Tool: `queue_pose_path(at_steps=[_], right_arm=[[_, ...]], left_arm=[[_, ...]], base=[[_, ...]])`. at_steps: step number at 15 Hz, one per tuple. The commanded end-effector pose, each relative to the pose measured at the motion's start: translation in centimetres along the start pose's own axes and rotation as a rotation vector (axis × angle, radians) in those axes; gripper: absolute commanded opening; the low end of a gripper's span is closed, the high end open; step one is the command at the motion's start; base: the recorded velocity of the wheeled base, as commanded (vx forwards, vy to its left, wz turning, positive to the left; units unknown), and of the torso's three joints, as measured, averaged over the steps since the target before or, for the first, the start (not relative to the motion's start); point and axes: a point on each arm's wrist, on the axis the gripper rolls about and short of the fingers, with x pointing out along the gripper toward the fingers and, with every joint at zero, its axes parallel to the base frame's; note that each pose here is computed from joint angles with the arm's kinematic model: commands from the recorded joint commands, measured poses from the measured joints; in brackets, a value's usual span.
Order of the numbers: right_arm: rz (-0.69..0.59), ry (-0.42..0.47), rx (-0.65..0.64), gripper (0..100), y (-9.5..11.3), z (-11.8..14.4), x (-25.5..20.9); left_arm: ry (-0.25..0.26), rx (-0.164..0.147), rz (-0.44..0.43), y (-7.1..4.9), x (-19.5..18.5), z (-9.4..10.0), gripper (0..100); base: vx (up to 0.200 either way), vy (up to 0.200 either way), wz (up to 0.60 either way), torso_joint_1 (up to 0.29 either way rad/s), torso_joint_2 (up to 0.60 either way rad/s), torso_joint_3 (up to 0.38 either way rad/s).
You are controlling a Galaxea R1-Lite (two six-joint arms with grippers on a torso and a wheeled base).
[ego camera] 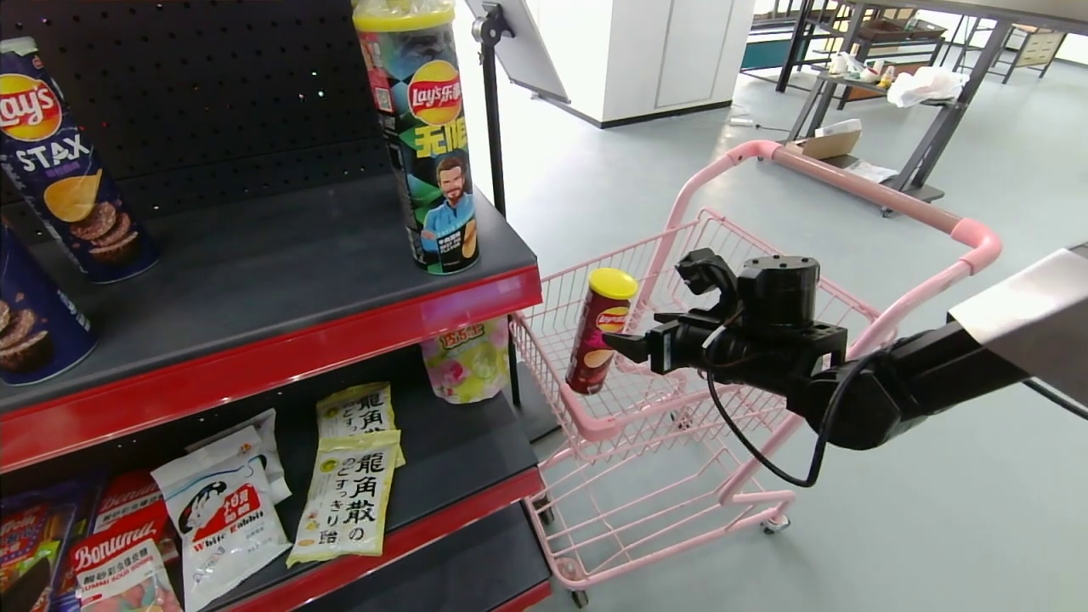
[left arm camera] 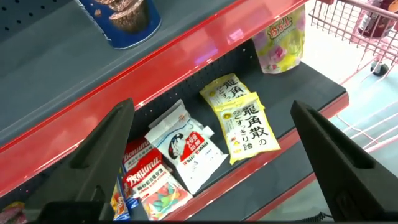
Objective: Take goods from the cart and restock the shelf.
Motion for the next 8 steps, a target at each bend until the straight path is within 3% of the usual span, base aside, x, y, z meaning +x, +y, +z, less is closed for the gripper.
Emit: queue_pose_path(at_steps=[1, 8], right_arm=[[0.003, 0.012, 0.004, 100, -0.3, -0.9, 1.9], [-0.023, -0.021, 0.014, 100, -2.4, -1.6, 5.9]], left_arm=[[0.005, 0.001, 0.002, 0.0, 0.1, 0.0, 100], [0.015, 0.005, 0.010, 0.0, 0.1, -0.2, 100]], base=[[0.000, 0.000, 0.00, 0.000, 0.00, 0.000], [0.000, 0.000, 0.00, 0.000, 0.00, 0.000]])
